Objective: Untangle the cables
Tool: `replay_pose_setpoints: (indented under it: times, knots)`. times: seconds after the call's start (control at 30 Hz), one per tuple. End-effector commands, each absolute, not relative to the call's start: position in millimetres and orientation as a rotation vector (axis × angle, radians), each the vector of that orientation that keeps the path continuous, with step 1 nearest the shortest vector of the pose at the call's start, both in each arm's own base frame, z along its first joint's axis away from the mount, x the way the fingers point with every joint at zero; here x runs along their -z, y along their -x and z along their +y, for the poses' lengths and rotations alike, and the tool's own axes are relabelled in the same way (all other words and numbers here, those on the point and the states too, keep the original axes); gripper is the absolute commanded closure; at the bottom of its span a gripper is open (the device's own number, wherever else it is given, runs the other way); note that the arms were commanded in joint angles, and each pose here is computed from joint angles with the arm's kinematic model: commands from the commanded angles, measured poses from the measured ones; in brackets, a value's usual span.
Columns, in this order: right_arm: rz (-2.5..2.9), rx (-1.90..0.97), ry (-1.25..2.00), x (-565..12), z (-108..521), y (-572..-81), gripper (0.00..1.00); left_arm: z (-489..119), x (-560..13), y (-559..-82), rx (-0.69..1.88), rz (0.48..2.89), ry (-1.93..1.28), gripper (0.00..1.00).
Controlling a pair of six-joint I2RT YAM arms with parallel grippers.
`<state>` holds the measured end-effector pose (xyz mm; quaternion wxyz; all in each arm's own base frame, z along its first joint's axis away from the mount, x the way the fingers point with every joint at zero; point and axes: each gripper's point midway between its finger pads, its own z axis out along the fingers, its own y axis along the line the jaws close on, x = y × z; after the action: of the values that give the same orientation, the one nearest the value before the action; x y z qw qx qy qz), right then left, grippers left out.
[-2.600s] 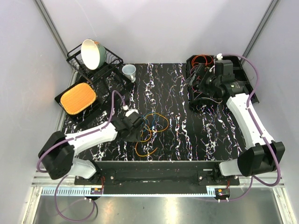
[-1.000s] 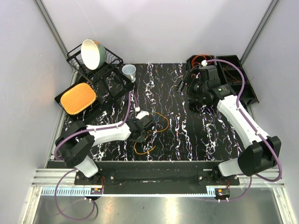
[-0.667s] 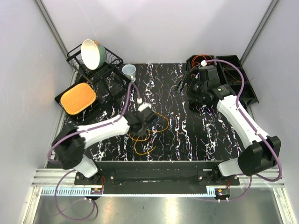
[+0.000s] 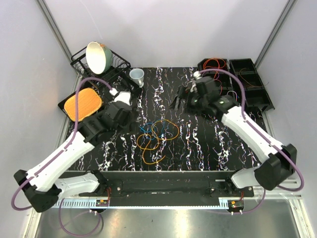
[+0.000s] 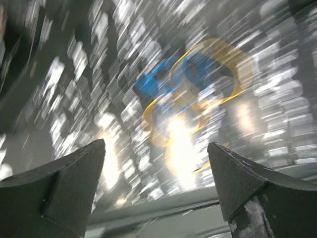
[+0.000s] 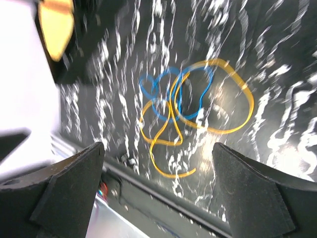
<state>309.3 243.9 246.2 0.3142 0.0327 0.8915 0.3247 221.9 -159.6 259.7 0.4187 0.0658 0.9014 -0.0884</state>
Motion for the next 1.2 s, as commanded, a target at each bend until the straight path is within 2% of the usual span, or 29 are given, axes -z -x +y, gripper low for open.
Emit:
replay_pose_setpoints:
  times: [0.0,0.13,0.17,0.3,0.47,0.73,1.17]
  knots:
    - [2.467,-0.846,0.068,-203,279,-288,0.05,-124,-229,-213,0.168,2.313,-0.111,0.09]
    - [2.572,-0.812,0.155,-160,304,-275,0.09,-108,-206,-210,0.120,2.342,-0.092,0.09]
    - [2.611,-0.808,0.174,-144,312,-270,0.14,-104,-203,-210,0.116,2.341,-0.079,0.09]
    - [2.674,-0.809,0.210,-116,333,-263,0.22,-103,-188,-206,0.121,2.360,-0.073,0.10]
    - [2.763,-0.761,0.262,-80,350,-251,0.26,-101,-185,-210,0.104,2.342,-0.061,0.10]
    - [2.810,-0.705,0.312,-53,365,-245,0.27,-102,-187,-209,0.128,2.322,-0.061,0.11]
    - [2.801,-0.412,0.390,-43,349,-261,0.29,-101,-190,-209,0.140,2.305,-0.055,0.11]
